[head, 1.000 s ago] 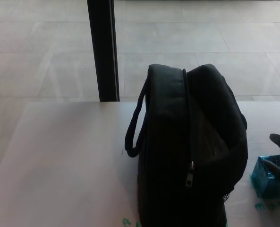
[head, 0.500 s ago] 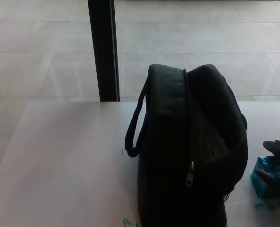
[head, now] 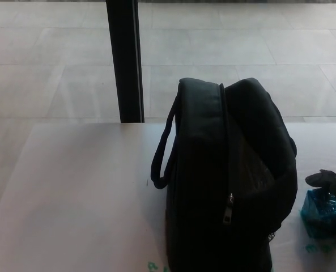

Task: The robot uses its right hand to pick up the cube kept on the middle of the desk and put it inside the bag next to it

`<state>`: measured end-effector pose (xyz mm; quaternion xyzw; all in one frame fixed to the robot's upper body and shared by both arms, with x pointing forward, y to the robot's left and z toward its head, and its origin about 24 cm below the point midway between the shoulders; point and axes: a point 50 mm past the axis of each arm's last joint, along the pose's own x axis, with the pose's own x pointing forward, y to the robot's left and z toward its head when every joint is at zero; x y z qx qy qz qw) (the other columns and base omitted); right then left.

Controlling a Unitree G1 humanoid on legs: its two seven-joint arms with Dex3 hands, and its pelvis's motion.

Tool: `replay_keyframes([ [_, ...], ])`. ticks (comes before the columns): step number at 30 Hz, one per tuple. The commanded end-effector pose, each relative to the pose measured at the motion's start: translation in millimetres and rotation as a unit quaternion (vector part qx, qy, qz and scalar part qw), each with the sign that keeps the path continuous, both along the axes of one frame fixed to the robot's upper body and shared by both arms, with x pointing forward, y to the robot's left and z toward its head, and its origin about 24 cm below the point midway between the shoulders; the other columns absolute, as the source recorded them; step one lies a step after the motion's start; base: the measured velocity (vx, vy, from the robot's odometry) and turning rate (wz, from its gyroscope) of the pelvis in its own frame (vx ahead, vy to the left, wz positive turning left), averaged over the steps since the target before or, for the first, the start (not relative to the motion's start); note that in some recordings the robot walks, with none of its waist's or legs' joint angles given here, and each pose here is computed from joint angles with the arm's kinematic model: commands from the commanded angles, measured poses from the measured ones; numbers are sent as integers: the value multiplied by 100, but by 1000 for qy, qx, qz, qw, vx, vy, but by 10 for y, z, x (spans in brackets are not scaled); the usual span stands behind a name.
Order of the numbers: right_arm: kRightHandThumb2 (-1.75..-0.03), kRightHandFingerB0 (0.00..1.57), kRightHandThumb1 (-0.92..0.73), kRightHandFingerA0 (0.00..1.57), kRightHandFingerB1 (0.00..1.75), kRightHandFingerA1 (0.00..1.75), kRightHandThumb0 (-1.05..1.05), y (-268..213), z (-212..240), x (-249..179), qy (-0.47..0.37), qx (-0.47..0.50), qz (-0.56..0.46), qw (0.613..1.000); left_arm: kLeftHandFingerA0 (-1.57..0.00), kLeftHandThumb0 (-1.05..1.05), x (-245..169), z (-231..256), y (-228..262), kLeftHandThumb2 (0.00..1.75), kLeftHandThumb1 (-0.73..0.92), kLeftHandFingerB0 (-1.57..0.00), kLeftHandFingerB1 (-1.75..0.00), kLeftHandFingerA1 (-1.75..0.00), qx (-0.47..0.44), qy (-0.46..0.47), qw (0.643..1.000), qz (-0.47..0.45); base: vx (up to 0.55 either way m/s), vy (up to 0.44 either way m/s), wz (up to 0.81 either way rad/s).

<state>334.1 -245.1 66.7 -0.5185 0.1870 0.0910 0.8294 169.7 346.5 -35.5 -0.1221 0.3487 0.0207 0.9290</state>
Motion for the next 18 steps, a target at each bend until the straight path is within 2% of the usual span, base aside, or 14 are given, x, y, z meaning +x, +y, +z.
replay_keyframes([
  [1, -65, 70, -66, 73, 70, 149, -30, -128, -203, -151, 59, -156, 35, 985, -3, -41, 12, 41, 27, 102, 43, 0, -50, -53, -8, -3, 1000, 0, 0, 0, 0],
  [2, -69, 60, -74, 75, 52, 139, -28, -133, -214, -163, 62, -188, 42, 979, -3, -41, 11, 44, 24, 102, 42, 0, -50, -53, -8, -3, 1000, -1, 0, 0, 0],
  [3, -69, 59, -78, 75, 49, 128, -28, -142, -222, -172, 59, -194, 44, 978, -3, -41, 12, 44, 23, 102, 43, 0, -50, -53, -6, -2, 1000, -3, 0, 0, 0],
  [7, -72, 68, -76, 79, 52, 127, -30, -187, -265, -220, 42, -205, 50, 977, -2, -41, 16, 47, 28, 101, 41, 0, -50, -52, -2, -2, 1000, -4, 0, 0, 0],
  [9, -69, 68, -77, 79, 51, 126, -33, -198, -277, -237, 35, -204, 51, 977, -2, -41, 25, 57, 30, 102, 43, 0, -50, -52, 3, -2, 1000, -8, 0, 0, 0],
  [10, -72, 74, -77, 81, 66, 138, -30, -207, -295, -256, 22, -199, 50, 979, -2, -41, 25, 57, 30, 102, 43, 0, -50, -52, 3, -2, 1000, -9, 0, 0, 0],
  [13, -73, 78, -75, 84, 66, 142, -30, -217, -312, -273, -8, -185, 46, 982, -2, -41, 43, 67, 35, 101, 42, 0, -50, -52, -2, -3, 1000, -7, 0, 0, 0],
  [14, -82, 78, -76, 83, 115, 159, -30, -224, -316, -287, -38, -179, 51, 982, -2, -40, 39, 64, 40, 101, 42, 0, -50, -52, -8, -1, 1000, -1, 0, 0, 0],
  [15, -80, 72, -74, 81, 136, 164, -30, -223, -309, -293, -54, -174, 53, 982, -2, -40, 38, 66, 39, 102, 43, 0, -50, -52, -4, -2, 1000, -6, 0, 0, 0],
  [18, -84, 70, -70, 83, 153, 170, -30, -212, -267, -283, -85, -159, 49, 982, -2, -41, 44, 73, 37, 101, 42, 0, -50, -52, 2, -1, 1000, -10, 0, 0, 0],
])
